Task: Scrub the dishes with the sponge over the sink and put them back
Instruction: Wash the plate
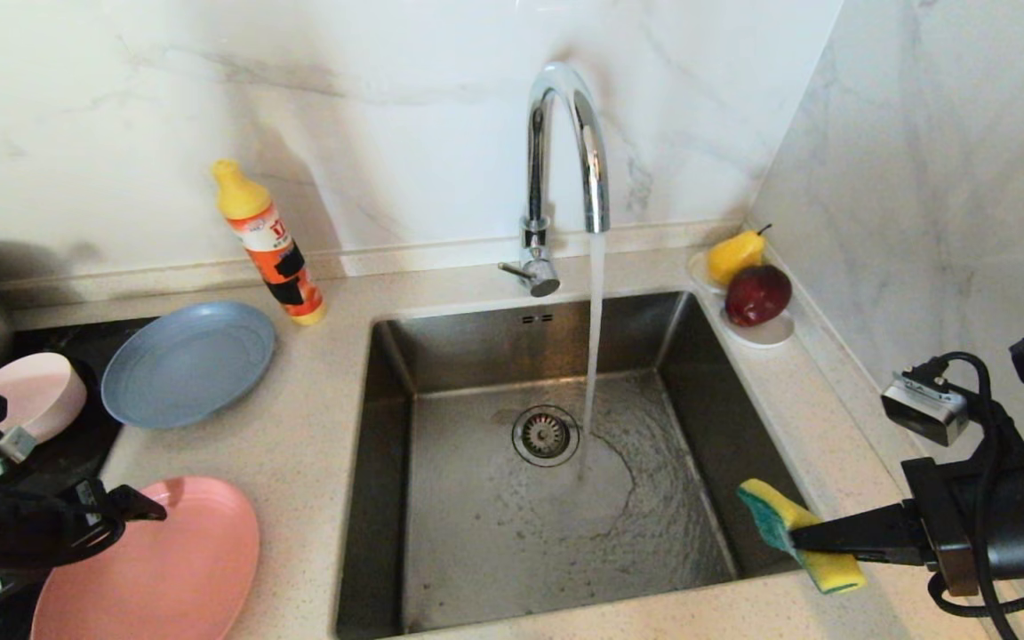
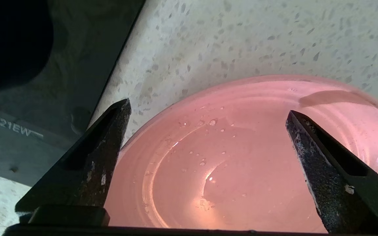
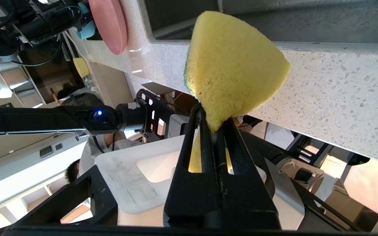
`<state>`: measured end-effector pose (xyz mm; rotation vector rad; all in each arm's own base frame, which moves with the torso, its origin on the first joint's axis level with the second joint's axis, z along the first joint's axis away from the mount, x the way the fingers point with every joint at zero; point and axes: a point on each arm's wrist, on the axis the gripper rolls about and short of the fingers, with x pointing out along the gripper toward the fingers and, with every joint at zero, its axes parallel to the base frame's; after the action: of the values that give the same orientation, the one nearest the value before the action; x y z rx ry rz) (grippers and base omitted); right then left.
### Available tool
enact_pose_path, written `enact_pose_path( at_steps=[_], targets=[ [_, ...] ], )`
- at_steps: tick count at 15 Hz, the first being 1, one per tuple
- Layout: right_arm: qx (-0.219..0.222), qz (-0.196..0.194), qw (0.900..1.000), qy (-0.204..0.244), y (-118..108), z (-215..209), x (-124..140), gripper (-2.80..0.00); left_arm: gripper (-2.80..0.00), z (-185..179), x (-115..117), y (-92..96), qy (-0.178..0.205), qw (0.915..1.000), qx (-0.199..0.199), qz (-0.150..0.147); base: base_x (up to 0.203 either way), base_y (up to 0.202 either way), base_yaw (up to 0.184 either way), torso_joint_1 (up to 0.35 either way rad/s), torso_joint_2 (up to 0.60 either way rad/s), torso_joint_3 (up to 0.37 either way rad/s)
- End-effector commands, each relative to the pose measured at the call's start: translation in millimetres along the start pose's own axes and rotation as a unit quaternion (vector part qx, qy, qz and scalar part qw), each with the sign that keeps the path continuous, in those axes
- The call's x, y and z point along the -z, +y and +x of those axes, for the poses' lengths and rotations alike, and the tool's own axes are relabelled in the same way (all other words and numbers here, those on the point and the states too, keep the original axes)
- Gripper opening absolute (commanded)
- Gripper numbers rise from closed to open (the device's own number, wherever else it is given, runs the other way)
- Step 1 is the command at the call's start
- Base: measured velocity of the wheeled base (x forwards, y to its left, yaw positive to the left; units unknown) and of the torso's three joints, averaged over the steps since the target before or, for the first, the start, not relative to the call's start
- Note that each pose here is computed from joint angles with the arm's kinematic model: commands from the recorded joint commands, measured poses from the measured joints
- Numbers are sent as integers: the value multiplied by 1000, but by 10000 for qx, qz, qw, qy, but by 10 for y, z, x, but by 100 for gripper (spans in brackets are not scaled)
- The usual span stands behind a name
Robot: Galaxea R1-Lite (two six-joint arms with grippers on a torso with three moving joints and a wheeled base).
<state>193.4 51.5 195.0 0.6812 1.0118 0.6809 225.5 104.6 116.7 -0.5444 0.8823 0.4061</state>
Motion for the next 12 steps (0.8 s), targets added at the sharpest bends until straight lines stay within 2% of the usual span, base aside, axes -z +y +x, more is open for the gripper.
enact_pose_path(
  at_steps=[1, 4, 5, 8, 12],
  targets=[
    [-16, 27, 10000, 27, -4, 8, -3, -280, 0, 8, 25, 9, 50, 10000, -5, -27, 0, 0, 0, 0, 0, 0],
    [-16, 26, 10000, 27, -4, 7, -3, -280, 0, 32, 29, 15, 94, 9999, -43, -33, 0, 0, 0, 0, 0, 0],
    [-14, 31, 10000, 31, -6, 12, -8, -280, -280, 34, 21, 13, 93, 9999, -55, -28, 0, 0, 0, 0, 0, 0],
    [-5, 63, 10000, 63, -23, 33, -20, -280, -280, 63, 60, 41, 221, 9995, -120, 196, 0, 0, 0, 0, 0, 0],
    [-29, 25, 10000, 5, -27, 57, -59, -280, -280, 18, 39, 175, 190, 9990, -275, 296, 0, 0, 0, 0, 0, 0]
  ],
)
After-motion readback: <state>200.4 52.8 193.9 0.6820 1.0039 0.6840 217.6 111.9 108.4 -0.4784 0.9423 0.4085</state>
